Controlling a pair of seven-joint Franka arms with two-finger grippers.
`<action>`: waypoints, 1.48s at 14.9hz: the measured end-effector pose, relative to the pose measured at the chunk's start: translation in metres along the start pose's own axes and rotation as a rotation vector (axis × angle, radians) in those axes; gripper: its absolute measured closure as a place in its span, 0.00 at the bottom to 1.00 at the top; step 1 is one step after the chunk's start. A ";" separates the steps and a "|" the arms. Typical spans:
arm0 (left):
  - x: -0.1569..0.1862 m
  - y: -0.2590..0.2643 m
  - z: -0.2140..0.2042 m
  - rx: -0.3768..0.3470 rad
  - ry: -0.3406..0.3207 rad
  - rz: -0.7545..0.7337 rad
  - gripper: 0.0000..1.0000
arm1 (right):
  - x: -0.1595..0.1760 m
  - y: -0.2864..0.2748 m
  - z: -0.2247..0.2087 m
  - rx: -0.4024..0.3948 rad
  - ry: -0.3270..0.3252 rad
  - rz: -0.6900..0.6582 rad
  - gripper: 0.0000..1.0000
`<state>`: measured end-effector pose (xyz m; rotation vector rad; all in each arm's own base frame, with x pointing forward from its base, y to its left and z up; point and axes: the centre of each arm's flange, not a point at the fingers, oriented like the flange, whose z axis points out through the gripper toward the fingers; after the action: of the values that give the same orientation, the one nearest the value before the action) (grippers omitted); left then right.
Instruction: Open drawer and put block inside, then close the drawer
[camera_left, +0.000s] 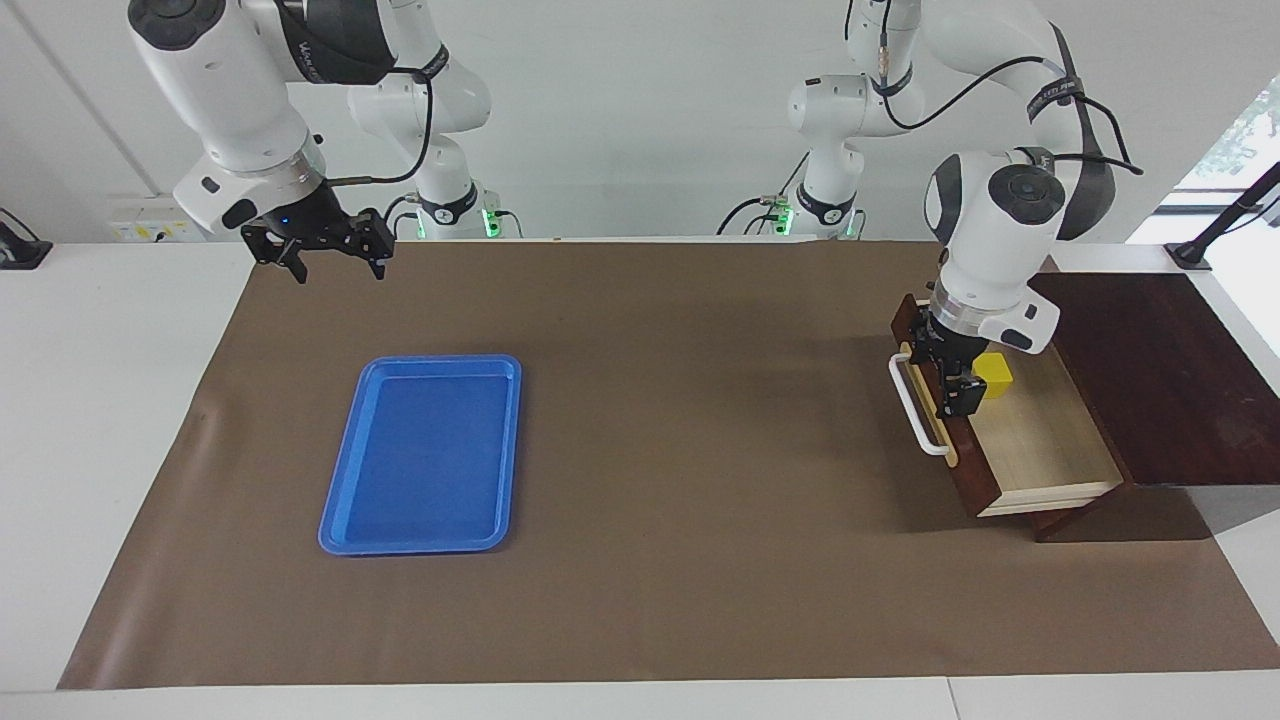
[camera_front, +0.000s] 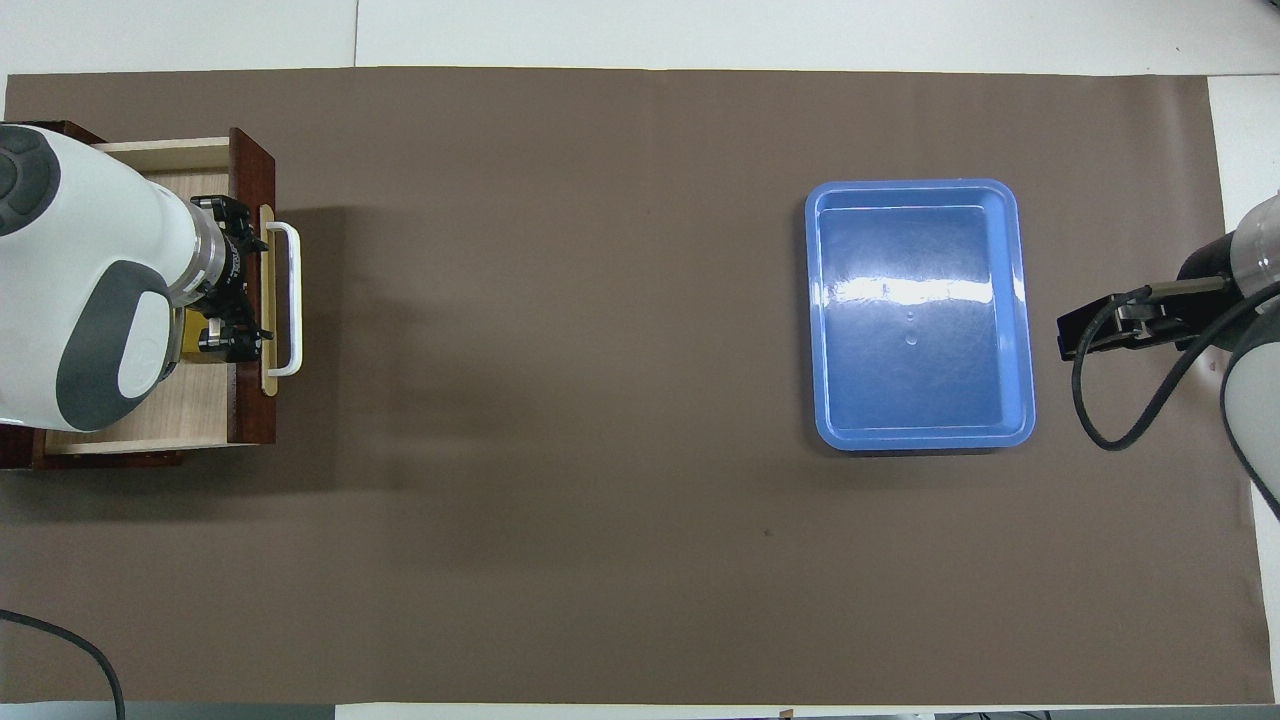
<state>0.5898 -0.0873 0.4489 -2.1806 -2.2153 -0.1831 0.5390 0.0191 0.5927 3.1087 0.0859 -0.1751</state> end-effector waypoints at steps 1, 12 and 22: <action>0.002 0.000 0.000 -0.001 0.003 0.005 0.00 | 0.000 0.000 0.000 0.000 0.000 0.000 0.00; 0.089 0.009 0.006 0.007 0.022 -0.037 0.00 | 0.000 0.000 0.000 0.000 0.000 0.000 0.00; 0.159 0.007 0.012 0.013 0.038 -0.035 0.00 | 0.000 0.000 0.000 0.000 0.000 0.000 0.00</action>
<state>0.5940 0.0721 0.4536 -2.1147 -2.2298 -0.2083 0.5390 0.0191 0.5927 3.1087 0.0859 -0.1752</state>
